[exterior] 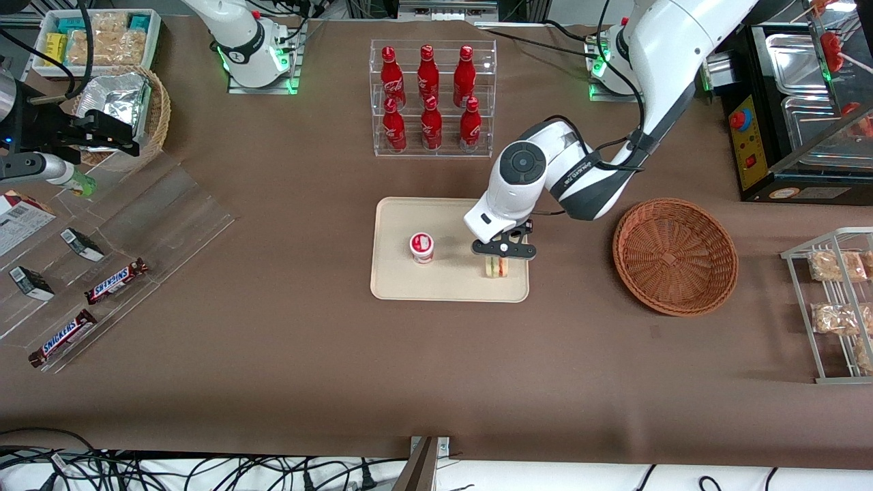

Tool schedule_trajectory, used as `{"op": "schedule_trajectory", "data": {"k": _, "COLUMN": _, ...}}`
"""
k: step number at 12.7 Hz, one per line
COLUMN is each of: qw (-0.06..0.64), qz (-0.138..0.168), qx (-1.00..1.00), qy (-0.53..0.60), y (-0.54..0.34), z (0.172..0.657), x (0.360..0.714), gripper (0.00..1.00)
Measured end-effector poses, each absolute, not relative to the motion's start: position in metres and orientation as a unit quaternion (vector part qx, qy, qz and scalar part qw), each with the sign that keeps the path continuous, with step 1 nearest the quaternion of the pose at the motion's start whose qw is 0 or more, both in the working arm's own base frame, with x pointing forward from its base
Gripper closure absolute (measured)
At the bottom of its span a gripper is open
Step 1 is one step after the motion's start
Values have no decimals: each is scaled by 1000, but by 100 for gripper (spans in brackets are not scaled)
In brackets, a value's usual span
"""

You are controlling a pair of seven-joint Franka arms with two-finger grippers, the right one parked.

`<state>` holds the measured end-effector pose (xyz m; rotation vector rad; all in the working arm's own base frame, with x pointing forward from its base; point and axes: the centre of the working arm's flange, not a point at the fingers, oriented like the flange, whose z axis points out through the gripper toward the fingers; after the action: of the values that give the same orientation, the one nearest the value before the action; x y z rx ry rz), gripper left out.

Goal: Place sandwich from basket to tray
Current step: 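Lift the sandwich and carry it over the cream tray, then lower the sandwich onto the tray beside the cup and open the gripper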

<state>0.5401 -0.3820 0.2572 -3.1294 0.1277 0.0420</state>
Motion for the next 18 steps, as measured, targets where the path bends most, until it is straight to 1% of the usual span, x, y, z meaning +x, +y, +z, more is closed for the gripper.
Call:
{"op": "schedule_trajectory", "data": {"k": 4, "qw": 21, "qz": 10, "qx": -999, "qy": 42, "y": -387, "z": 239, "x": 535, "gripper": 85}}
{"op": "schedule_trajectory", "data": {"k": 5, "qw": 21, "qz": 10, "qx": -999, "qy": 38, "y": -387, "z": 238, "x": 535, "gripper": 82}}
{"op": "schedule_trajectory", "data": {"k": 6, "qw": 20, "qz": 9, "qx": -999, "qy": 33, "y": -387, "z": 239, "x": 536, "gripper": 81}}
{"op": "schedule_trajectory", "data": {"k": 7, "qw": 20, "qz": 8, "qx": -999, "qy": 30, "y": -387, "z": 240, "x": 537, "gripper": 74}}
{"op": "schedule_trajectory", "data": {"k": 11, "qw": 18, "qz": 6, "qx": -999, "qy": 25, "y": -387, "z": 243, "x": 539, "gripper": 33}}
{"op": "schedule_trajectory", "data": {"k": 12, "qw": 18, "qz": 5, "qx": -1000, "qy": 24, "y": -388, "z": 243, "x": 539, "gripper": 24}}
{"op": "schedule_trajectory", "data": {"k": 14, "qw": 14, "qz": -2, "qx": -1000, "qy": 14, "y": -389, "z": 251, "x": 544, "gripper": 2}}
{"op": "schedule_trajectory", "data": {"k": 16, "qw": 14, "qz": -17, "qx": -1000, "qy": -9, "y": -385, "z": 275, "x": 556, "gripper": 0}}
{"op": "schedule_trajectory", "data": {"k": 18, "qw": 34, "qz": -20, "qx": -998, "qy": -45, "y": -372, "z": 318, "x": 574, "gripper": 0}}
